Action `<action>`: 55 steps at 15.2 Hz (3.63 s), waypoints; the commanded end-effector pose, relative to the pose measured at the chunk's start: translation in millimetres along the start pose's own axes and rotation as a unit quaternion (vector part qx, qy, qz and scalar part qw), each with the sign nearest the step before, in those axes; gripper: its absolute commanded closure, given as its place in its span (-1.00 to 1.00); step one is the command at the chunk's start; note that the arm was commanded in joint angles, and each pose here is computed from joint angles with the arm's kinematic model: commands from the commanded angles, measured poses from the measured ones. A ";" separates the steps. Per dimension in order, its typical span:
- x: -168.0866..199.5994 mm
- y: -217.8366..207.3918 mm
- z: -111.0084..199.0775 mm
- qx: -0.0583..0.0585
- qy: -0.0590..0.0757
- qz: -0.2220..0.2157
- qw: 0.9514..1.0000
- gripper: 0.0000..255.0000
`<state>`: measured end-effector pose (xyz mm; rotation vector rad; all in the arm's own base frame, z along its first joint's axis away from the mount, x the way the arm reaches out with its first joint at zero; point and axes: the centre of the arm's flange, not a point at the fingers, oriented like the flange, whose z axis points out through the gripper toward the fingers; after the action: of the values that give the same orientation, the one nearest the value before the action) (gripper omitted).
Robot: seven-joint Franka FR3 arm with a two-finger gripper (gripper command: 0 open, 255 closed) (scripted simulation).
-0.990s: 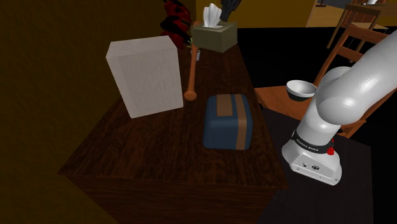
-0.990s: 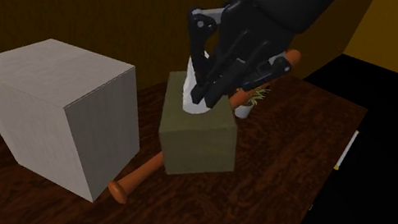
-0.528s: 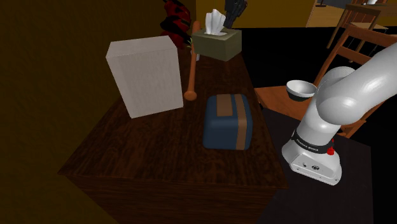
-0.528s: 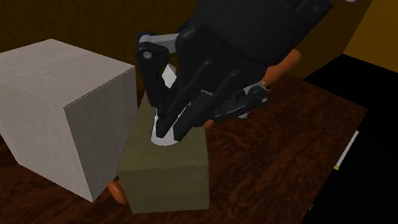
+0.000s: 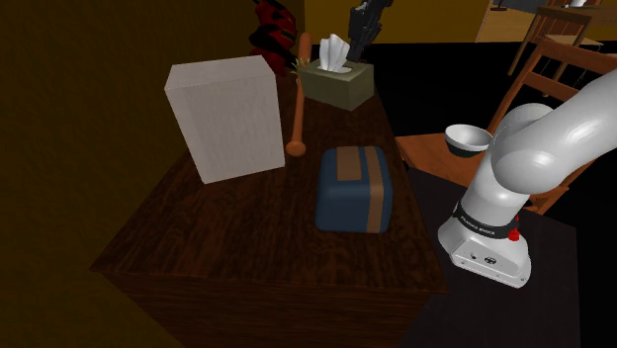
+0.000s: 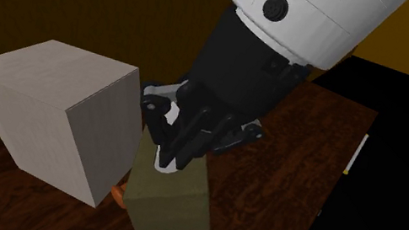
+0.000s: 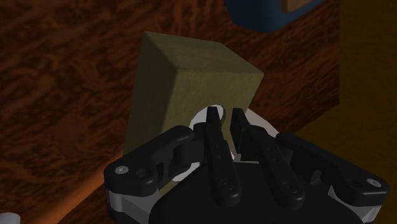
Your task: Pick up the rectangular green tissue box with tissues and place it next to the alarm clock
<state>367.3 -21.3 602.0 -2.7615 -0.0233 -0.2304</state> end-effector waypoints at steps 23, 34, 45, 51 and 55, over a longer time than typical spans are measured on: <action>-21.0 46.4 117.8 0.000 0.000 0.000 1.000 1.00; -27.4 60.3 153.4 0.000 0.000 0.000 1.000 1.00; -27.4 60.3 140.2 0.000 0.000 0.000 1.000 -1.00; -27.4 60.3 103.4 0.000 0.000 0.000 1.000 -1.00; -27.4 60.3 103.4 0.000 0.000 0.000 1.000 -1.00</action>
<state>359.3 -39.7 480.8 -2.7614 -0.0230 -0.2313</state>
